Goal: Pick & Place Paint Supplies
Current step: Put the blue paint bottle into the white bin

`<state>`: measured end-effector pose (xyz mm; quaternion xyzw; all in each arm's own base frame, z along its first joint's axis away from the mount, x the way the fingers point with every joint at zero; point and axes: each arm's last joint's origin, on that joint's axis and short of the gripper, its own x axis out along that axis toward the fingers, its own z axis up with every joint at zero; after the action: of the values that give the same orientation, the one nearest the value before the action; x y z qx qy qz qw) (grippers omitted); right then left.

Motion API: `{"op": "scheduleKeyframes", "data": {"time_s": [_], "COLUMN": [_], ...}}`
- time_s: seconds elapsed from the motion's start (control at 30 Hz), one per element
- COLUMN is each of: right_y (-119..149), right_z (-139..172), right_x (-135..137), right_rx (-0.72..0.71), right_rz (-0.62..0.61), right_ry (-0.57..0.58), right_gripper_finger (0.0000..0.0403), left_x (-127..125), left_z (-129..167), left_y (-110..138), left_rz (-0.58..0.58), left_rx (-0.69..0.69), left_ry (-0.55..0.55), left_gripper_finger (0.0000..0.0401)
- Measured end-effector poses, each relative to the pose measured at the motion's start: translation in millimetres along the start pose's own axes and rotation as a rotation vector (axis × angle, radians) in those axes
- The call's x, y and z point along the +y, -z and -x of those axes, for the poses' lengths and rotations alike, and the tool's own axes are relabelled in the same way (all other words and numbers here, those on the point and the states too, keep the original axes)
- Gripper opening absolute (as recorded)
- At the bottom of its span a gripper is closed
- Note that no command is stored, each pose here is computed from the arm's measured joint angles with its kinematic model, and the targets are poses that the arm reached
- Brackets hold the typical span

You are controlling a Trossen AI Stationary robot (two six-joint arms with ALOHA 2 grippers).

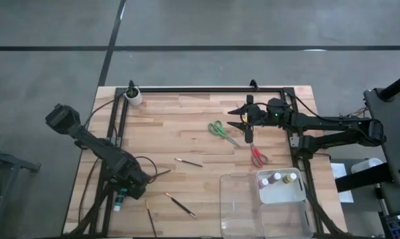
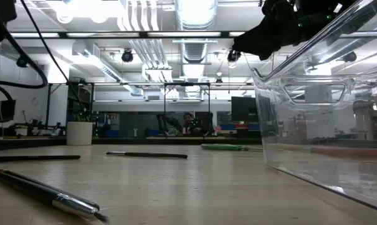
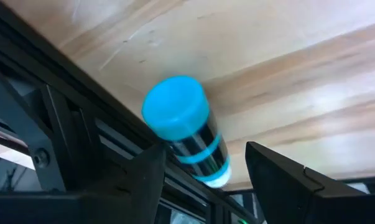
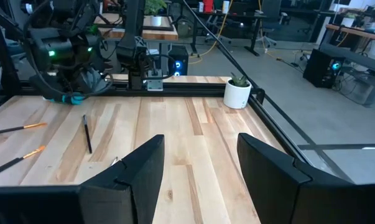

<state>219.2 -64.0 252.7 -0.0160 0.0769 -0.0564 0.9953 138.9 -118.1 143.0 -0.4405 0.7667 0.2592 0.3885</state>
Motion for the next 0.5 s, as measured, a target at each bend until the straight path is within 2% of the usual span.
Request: {"op": "scheduleKeyframes", "data": {"time_s": [0.3, 0.5], "right_y": [0, 0], "right_z": [0, 0], "right_x": [0, 0], "right_rx": [0.0, 0.0], "right_rz": [0.0, 0.0], "right_ry": [0.0, 0.0], "right_gripper_finger": [0.0201, 0.0201], "left_x": [-7, -14], "left_z": [-18, -28], "left_y": [-10, -14], "left_rz": [0.001, -0.042], "left_rx": [0.027, 0.066], "left_ry": [-0.091, -0.101], "left_gripper_finger": [0.0222, 0.0222]}}
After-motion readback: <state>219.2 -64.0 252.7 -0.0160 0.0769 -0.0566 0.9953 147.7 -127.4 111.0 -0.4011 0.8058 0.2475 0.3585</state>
